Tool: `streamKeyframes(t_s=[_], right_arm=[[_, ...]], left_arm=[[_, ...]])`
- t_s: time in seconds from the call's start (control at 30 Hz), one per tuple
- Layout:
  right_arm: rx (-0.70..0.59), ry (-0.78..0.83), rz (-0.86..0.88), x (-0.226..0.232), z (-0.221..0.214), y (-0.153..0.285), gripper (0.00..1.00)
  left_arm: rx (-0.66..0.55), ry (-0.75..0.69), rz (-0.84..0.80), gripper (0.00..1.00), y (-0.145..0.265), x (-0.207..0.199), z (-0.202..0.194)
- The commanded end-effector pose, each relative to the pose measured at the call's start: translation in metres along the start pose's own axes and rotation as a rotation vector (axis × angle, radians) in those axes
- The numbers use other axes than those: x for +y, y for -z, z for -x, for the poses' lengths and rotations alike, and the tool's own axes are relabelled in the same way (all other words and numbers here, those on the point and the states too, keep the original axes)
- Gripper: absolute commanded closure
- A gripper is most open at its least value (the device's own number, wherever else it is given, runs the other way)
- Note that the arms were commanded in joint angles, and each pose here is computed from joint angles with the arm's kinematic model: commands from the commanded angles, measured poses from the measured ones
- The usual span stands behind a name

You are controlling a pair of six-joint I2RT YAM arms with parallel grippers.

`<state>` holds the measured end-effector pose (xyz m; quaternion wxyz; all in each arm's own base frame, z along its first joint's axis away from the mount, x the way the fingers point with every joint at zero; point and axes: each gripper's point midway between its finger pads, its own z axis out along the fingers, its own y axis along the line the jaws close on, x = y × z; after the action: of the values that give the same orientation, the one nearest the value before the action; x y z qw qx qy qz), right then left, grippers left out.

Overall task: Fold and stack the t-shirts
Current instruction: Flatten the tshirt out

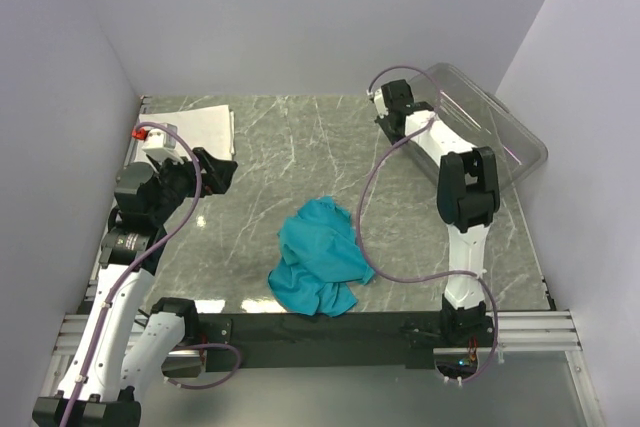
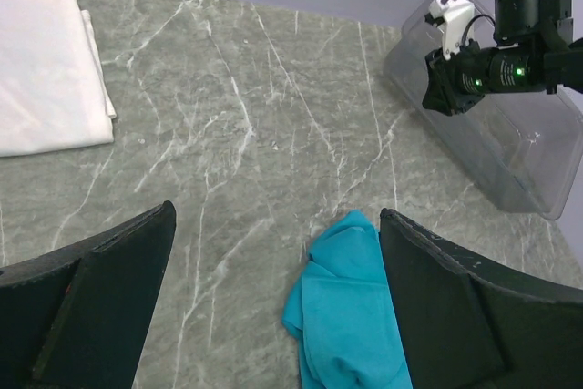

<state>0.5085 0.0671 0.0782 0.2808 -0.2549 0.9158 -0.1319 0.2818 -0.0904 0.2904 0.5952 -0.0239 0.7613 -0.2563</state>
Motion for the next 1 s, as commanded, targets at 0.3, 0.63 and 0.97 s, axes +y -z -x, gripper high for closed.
streamKeyframes(t_s=[0.3,0.63,0.97], right_arm=[[-0.053,-0.303,-0.112,-0.038,0.032,-0.008,0.58],[-0.124,-0.284,-0.156,-0.067,0.05,0.009,0.48],[-0.409,-0.029,0.239,-0.023,0.096,0.121,0.42]], left_arm=[[-0.035,-0.02,-0.042,0.01,0.002,-0.013,0.019],[-0.043,-0.014,-0.049,0.01,0.003,-0.017,0.024],[-0.027,-0.047,-0.045,0.0,0.01,-0.018,0.024]])
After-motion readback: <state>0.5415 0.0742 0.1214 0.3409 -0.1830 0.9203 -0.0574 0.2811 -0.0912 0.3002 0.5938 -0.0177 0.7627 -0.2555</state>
